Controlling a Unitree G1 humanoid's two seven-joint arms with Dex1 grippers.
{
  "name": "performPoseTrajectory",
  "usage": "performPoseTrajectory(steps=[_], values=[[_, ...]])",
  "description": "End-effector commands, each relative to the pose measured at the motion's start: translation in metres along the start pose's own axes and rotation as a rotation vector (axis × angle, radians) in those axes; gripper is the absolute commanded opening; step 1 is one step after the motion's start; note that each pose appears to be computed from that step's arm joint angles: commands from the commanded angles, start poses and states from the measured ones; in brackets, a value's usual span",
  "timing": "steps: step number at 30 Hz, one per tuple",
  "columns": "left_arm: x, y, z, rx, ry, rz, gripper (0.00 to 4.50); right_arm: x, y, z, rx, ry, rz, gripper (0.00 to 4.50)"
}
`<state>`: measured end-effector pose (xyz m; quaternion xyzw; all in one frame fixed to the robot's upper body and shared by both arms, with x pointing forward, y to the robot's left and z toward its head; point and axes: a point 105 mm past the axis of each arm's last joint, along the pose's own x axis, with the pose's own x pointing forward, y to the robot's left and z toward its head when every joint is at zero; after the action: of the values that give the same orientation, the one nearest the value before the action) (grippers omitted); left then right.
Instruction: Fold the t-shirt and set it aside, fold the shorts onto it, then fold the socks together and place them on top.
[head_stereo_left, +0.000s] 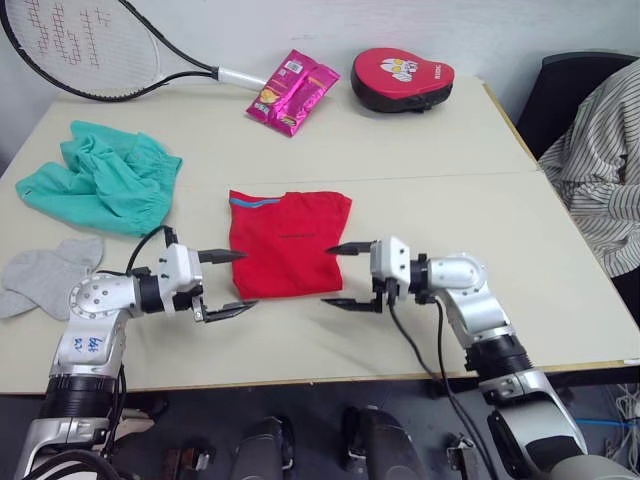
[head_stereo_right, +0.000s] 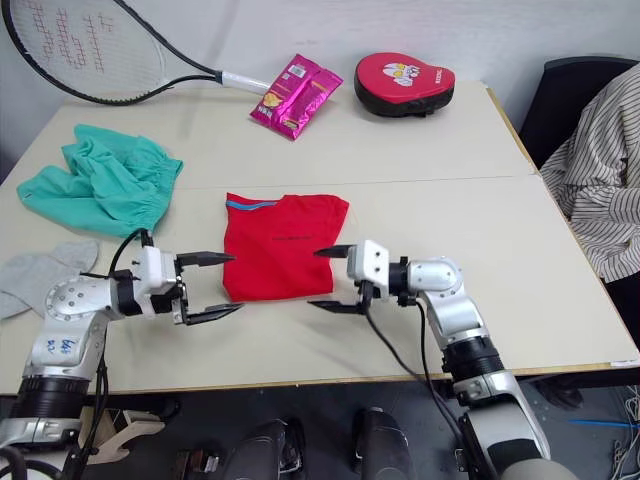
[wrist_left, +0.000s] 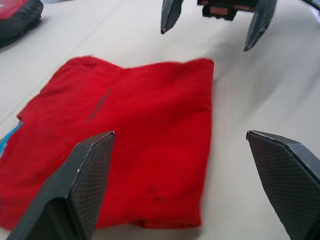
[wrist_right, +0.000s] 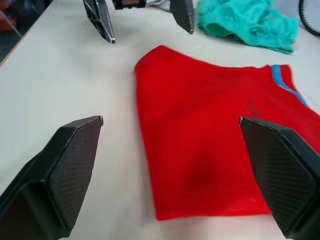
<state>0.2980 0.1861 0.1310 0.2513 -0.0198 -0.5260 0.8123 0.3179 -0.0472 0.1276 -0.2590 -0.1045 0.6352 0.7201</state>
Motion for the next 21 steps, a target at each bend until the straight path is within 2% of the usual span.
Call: performPoseTrajectory(steps=[1, 4, 5, 6, 8, 15, 20, 21], values=[[0.002, -0.009, -0.012, 0.110, 0.092, -0.011, 4.45, 0.010, -0.002, 0.002, -0.119, 0.015, -0.029, 4.49], [0.004, 0.003, -0.019, 0.107, 0.112, 0.102, 4.50, 0.015, -0.007, -0.011, -0.220, 0.079, -0.058, 3.85], [0.006, 0.005, -0.020, 0.117, 0.112, 0.122, 4.50, 0.017, -0.012, -0.013, -0.223, 0.084, -0.086, 3.56], [0.008, 0.006, -0.022, 0.127, 0.114, 0.136, 4.32, 0.018, -0.016, -0.014, -0.233, 0.087, -0.110, 3.15], [0.013, 0.004, -0.025, 0.121, 0.106, 0.141, 3.92, 0.020, -0.016, -0.017, -0.251, 0.098, -0.107, 2.50], [0.018, -0.004, -0.034, 0.116, 0.137, 0.105, 1.74, 0.014, -0.007, -0.026, -0.242, 0.128, -0.072, 0.11], [0.014, -0.010, -0.035, 0.093, 0.137, 0.091, 0.20, 0.008, 0.007, -0.022, -0.227, 0.128, -0.048, 0.00], [0.013, -0.013, -0.035, 0.085, 0.134, 0.079, 0.03, 0.006, 0.012, -0.019, -0.216, 0.121, -0.048, 0.00]])
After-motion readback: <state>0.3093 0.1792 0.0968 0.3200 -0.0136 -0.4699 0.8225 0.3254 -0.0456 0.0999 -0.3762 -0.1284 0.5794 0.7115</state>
